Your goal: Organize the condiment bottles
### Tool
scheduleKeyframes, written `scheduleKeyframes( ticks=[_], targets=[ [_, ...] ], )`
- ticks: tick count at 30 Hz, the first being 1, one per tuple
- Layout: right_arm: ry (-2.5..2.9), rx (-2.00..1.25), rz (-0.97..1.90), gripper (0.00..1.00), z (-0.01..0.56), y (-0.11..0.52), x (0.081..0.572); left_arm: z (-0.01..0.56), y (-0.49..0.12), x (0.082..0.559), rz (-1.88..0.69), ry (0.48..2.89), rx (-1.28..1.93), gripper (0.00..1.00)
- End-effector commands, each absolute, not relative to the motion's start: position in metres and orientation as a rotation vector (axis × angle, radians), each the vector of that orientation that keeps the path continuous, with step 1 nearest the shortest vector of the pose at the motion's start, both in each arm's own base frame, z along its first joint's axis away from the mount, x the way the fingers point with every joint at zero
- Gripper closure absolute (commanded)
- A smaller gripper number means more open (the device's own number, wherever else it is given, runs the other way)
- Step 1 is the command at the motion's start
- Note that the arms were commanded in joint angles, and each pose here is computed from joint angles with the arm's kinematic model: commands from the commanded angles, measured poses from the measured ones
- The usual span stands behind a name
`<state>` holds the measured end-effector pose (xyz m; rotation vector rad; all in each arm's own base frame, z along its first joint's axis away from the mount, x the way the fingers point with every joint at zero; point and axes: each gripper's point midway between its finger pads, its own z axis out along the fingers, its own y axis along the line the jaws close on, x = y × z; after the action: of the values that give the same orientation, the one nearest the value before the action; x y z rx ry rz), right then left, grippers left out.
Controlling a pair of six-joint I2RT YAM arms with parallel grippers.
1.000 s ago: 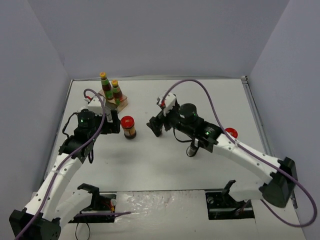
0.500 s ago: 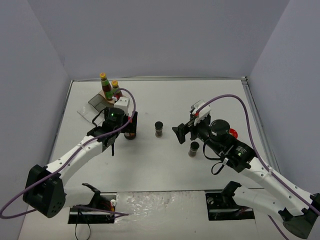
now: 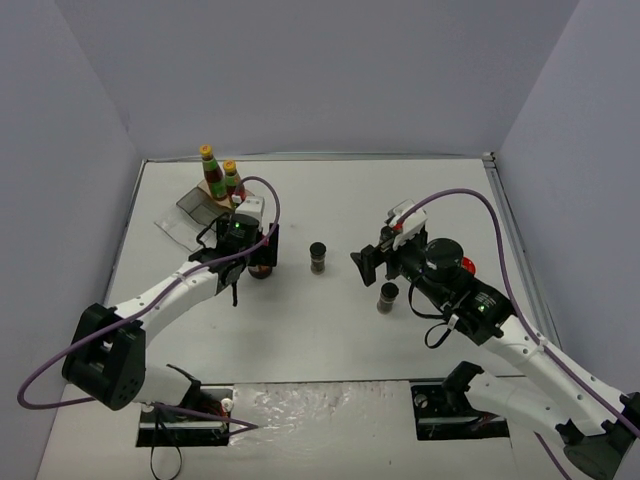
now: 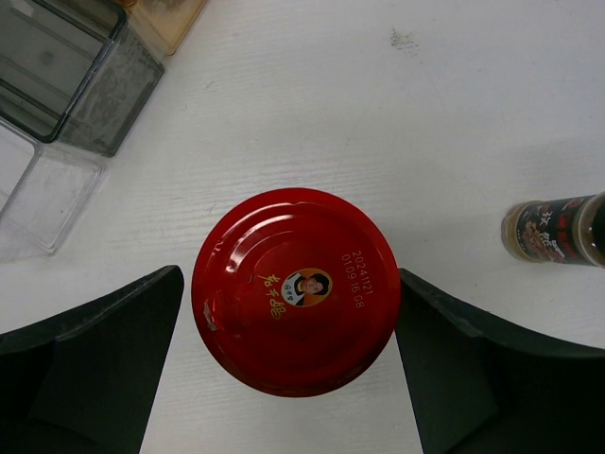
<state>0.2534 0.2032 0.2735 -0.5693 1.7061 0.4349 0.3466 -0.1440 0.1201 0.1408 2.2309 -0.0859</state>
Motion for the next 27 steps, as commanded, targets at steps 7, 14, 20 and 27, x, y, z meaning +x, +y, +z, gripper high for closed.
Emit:
scheduleKeyframes(
  ticks=[7,14,20,27],
  targets=[
    [1.634,-0.522,0.46,0.0,0.295,0.2,0.256,0.168,-0.157,0.368,-0.158,2.114,0.071,0.7],
    [1.622,-0.513,0.46,0.0,0.303,0.198,0.256,0.225,-0.143,0.365,-0.124,2.037,0.057,1.0],
    [1.608,-0.525,0.498,0.0,0.312,0.203,0.252,0.296,-0.095,0.383,-0.028,1.94,-0.017,1.0],
    [1.599,-0.528,0.511,0.0,0.318,0.205,0.251,0.334,-0.038,0.431,0.038,1.868,-0.12,1.0]
  ],
)
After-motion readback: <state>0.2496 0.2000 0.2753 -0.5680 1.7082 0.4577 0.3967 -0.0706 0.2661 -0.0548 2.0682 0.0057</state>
